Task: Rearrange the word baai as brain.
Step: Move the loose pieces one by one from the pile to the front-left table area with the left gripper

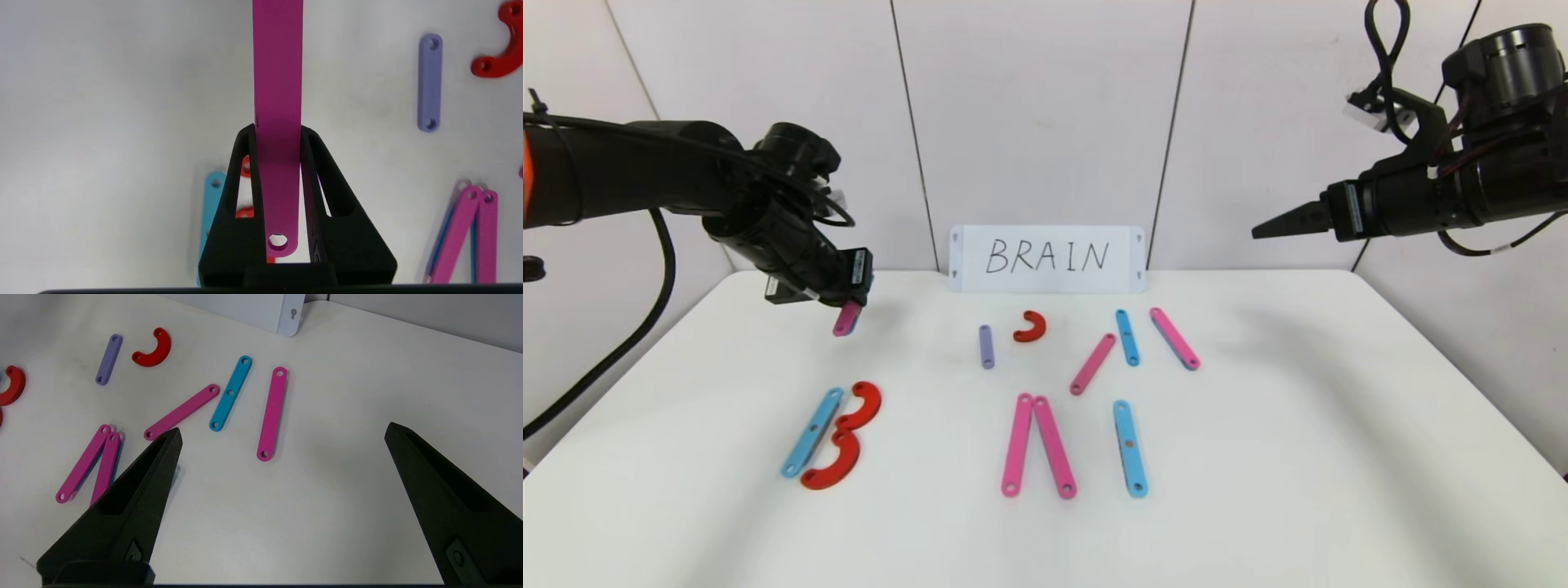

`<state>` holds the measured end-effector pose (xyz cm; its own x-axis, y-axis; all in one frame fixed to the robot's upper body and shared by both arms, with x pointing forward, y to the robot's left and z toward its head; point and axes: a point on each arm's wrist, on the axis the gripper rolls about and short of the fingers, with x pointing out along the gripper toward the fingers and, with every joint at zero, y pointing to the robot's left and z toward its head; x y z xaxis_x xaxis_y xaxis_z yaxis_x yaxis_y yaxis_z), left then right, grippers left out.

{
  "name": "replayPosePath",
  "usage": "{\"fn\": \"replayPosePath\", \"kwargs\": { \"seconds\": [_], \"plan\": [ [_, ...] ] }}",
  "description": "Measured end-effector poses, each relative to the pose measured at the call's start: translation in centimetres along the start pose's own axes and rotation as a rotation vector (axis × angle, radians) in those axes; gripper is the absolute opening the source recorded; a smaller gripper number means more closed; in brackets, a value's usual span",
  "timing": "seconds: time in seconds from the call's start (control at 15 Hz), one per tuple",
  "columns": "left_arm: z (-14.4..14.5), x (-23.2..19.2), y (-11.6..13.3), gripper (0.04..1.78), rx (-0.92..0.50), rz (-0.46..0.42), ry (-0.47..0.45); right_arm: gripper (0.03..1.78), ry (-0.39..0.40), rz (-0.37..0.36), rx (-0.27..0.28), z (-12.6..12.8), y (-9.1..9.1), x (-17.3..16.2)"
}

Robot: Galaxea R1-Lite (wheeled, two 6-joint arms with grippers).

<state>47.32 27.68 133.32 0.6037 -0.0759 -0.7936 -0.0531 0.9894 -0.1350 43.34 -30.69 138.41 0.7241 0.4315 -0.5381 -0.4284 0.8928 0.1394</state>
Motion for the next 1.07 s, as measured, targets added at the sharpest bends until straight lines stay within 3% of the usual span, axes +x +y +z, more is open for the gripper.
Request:
{"fn": "replayPosePath", "kwargs": {
  "seconds": [0.4, 1.07],
  "plan": [
    [-5.2, -2.6, -4.5, 0.30, 0.024, 0.053, 0.040, 1.74, -0.005, 0.002, 0.000, 0.1, 0.1, -0.3],
    [-10.9, 1.9, -6.5, 0.30, 0.043, 0.054, 0.147, 1.74, -0.005, 0.007, -0.003, 0.0, 0.3, -0.5]
  ]
}}
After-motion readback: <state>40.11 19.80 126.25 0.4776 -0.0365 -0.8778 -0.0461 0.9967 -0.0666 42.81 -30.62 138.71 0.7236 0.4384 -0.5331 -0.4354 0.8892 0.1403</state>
